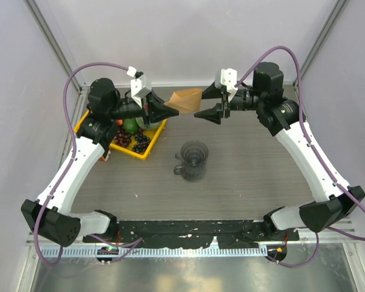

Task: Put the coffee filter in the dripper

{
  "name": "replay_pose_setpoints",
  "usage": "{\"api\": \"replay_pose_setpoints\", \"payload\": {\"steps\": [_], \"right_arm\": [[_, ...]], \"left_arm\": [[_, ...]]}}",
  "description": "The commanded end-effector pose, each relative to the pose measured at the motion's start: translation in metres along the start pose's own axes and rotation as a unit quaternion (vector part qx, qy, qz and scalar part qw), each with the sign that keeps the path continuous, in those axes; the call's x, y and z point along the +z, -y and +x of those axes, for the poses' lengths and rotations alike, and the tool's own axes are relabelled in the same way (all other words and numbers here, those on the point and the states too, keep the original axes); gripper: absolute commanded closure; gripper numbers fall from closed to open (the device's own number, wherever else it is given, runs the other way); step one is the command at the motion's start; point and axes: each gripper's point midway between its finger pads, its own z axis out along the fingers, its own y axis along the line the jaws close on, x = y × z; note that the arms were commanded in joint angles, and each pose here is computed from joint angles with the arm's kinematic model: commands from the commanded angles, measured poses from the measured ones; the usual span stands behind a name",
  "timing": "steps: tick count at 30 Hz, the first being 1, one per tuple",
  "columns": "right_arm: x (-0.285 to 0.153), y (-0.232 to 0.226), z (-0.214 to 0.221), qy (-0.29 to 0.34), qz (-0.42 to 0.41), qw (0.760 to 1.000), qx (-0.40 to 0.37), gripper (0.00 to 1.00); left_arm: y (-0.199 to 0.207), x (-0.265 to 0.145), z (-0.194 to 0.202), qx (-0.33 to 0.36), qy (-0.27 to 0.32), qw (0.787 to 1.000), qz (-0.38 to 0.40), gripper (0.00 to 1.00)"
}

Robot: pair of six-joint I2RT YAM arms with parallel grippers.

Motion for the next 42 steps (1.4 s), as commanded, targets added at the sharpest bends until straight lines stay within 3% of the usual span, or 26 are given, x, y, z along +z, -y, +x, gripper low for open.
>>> {"api": "replay_pose_setpoints", "payload": {"steps": [1,7,10,12,13,15,19,23,31,40,42], "right_arm": [[0.002,0.004,-0.017,0.030,-0.003,1.000,-0.007,0.45],[0.001,0.001,-0.018,0.031,-0.013,0.999,-0.018,0.80],[0.000,0.000,-0.013,0.020,-0.014,0.999,-0.022,0.89],[-0.002,0.000,-0.012,0.013,-0.011,1.000,-0.025,0.77],[-0.002,0.001,-0.011,0.010,-0.008,1.000,-0.025,0.53],[-0.003,0.000,-0.009,0.006,-0.007,1.000,-0.026,0.40],[0.001,0.001,-0.004,0.006,-0.013,1.000,-0.021,0.42],[0.002,0.003,-0.006,0.009,-0.017,1.000,-0.022,0.53],[-0.001,0.002,-0.002,-0.004,-0.012,0.999,-0.034,0.95],[-0.010,-0.002,0.012,-0.044,-0.007,0.997,-0.064,0.95],[-0.011,-0.002,0.011,-0.045,-0.005,0.997,-0.065,0.63]], "left_arm": [[0.007,0.001,-0.036,0.024,0.041,0.999,0.019,1.00],[0.005,0.001,-0.036,0.016,0.038,0.999,0.015,1.00],[0.003,0.001,-0.036,0.020,0.037,0.999,0.009,1.00],[0.003,0.000,-0.037,0.022,0.038,0.999,0.010,1.00],[0.004,0.000,-0.039,0.024,0.038,0.999,0.012,1.00],[0.005,0.000,-0.039,0.023,0.038,0.999,0.015,1.00],[0.007,0.001,-0.041,0.019,0.041,0.999,0.025,1.00],[0.007,0.001,-0.040,0.017,0.039,0.999,0.027,1.00],[0.005,-0.001,-0.037,0.028,0.033,0.999,0.017,1.00],[-0.008,-0.005,-0.032,0.023,0.019,0.999,-0.011,1.00],[-0.006,-0.004,-0.031,0.022,0.019,1.000,-0.005,1.00]]}}
